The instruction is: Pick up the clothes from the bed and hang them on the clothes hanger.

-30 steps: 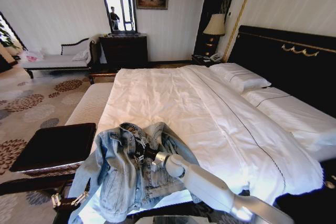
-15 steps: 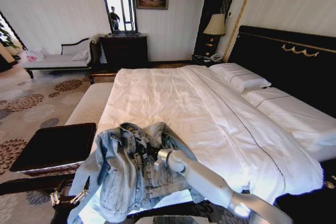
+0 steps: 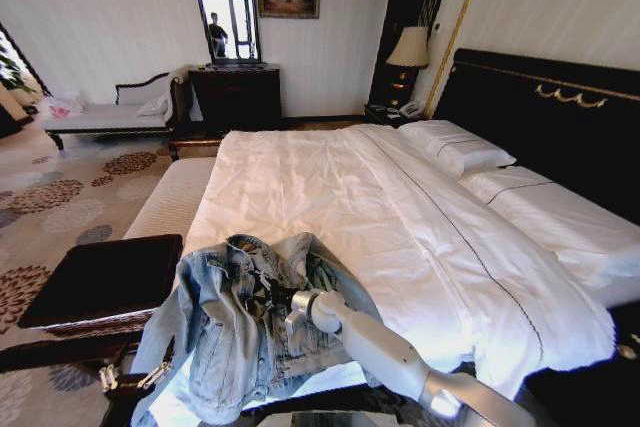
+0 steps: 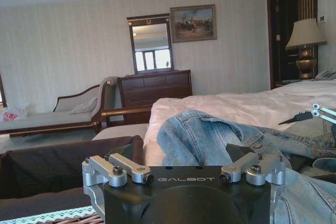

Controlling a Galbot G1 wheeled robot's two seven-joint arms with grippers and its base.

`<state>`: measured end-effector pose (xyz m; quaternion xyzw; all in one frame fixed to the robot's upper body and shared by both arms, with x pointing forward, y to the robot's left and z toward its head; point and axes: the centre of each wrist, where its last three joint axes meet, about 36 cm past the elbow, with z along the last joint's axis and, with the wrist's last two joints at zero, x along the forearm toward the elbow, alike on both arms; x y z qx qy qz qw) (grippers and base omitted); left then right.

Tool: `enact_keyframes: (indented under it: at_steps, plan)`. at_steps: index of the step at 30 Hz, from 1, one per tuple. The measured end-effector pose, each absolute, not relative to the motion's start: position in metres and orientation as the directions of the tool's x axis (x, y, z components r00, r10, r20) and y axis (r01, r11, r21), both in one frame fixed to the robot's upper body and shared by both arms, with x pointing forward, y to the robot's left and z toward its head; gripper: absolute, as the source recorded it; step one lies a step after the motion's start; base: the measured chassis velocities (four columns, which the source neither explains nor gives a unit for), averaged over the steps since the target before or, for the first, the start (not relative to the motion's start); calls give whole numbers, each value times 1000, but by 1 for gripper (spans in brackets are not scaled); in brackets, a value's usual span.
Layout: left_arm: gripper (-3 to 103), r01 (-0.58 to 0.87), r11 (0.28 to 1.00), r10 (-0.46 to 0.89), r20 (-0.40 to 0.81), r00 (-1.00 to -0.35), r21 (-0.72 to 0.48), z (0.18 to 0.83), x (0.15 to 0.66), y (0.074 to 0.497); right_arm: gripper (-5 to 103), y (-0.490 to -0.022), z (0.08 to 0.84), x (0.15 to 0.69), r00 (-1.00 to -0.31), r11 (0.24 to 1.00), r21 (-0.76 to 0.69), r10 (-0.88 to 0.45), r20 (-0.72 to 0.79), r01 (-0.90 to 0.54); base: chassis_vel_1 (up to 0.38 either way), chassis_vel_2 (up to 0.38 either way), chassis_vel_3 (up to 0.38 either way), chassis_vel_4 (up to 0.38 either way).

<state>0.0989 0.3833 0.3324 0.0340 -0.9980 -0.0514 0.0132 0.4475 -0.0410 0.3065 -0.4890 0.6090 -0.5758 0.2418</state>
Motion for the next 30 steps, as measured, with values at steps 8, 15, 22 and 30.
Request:
enact_keyframes:
  at_steps: [8,15,22,30]
  plan:
    - [100,-72,992,-74,17,-997,101,334,99,382,100,-57,315,456,-399,-215,-945,-866,302,-247,0,0,0,0]
    - [100,-69,993,-70,11,-997,91,335,104,383,100,-35,298,457,-414,-179,-939,-862,293,-293,0,0,0,0]
    - [100,-72,993,-73,4,-997,89,338,105,384,100,-29,287,459,-450,-110,-933,-853,265,-342,0,0,0,0]
    - [100,-76,994,-76,1,-997,79,339,106,383,100,-47,302,469,-557,113,-897,-815,163,-428,0,0,0,0]
